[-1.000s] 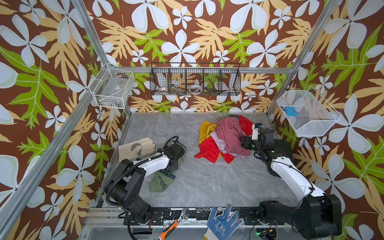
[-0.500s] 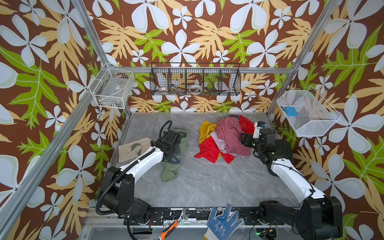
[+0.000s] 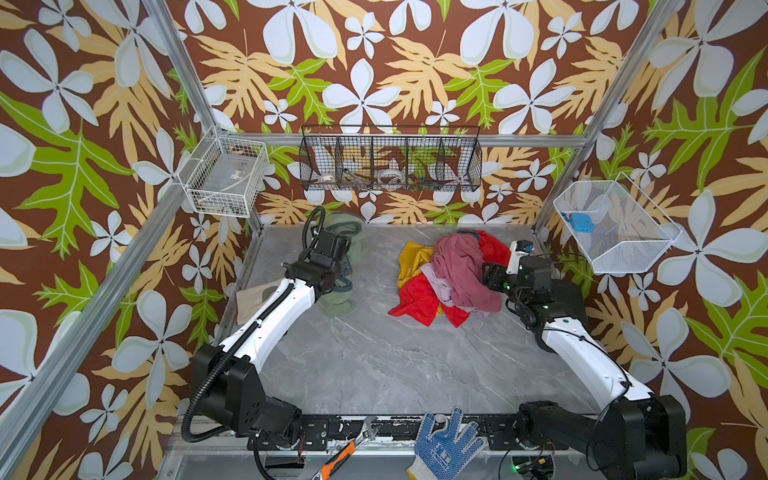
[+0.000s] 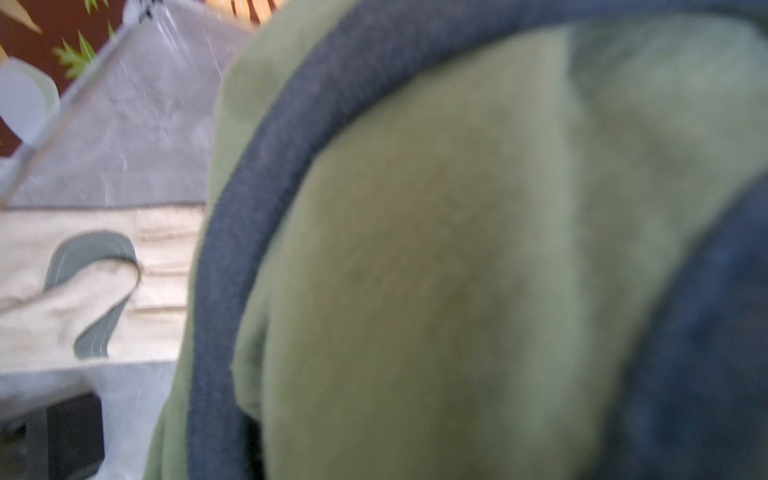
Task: Pick out a specific cloth from the pile
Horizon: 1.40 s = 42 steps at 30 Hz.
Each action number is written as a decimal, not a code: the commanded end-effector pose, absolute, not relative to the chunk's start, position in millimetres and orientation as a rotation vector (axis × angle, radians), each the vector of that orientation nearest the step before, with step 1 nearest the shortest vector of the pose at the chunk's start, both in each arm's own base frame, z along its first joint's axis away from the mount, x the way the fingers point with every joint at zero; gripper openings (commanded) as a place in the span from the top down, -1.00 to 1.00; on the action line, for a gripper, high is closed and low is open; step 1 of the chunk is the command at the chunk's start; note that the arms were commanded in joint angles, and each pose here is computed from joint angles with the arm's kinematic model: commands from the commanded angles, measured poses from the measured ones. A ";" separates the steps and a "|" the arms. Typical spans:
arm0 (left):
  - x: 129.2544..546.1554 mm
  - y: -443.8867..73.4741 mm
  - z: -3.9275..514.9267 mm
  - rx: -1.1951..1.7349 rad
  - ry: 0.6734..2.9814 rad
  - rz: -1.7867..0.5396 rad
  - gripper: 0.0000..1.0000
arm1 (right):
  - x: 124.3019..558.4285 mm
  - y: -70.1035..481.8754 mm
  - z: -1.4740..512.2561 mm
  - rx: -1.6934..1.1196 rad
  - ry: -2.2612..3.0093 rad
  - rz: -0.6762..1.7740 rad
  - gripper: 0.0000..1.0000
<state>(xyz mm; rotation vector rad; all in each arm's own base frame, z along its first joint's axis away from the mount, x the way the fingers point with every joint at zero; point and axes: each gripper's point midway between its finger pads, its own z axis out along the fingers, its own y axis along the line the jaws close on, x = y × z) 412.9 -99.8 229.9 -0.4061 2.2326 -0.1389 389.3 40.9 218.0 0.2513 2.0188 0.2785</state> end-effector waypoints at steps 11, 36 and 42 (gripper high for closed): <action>497.9 -87.7 235.5 -0.409 2.101 -0.159 1.00 | 386.2 42.4 229.5 0.288 2.001 0.217 -0.36; 463.3 -86.9 59.4 -0.497 2.477 -0.131 1.00 | 389.8 58.1 230.4 0.264 2.053 0.185 -0.36; 467.9 -91.6 36.1 -0.520 2.565 -0.116 1.00 | 387.1 54.9 231.4 0.262 2.054 0.161 -0.36</action>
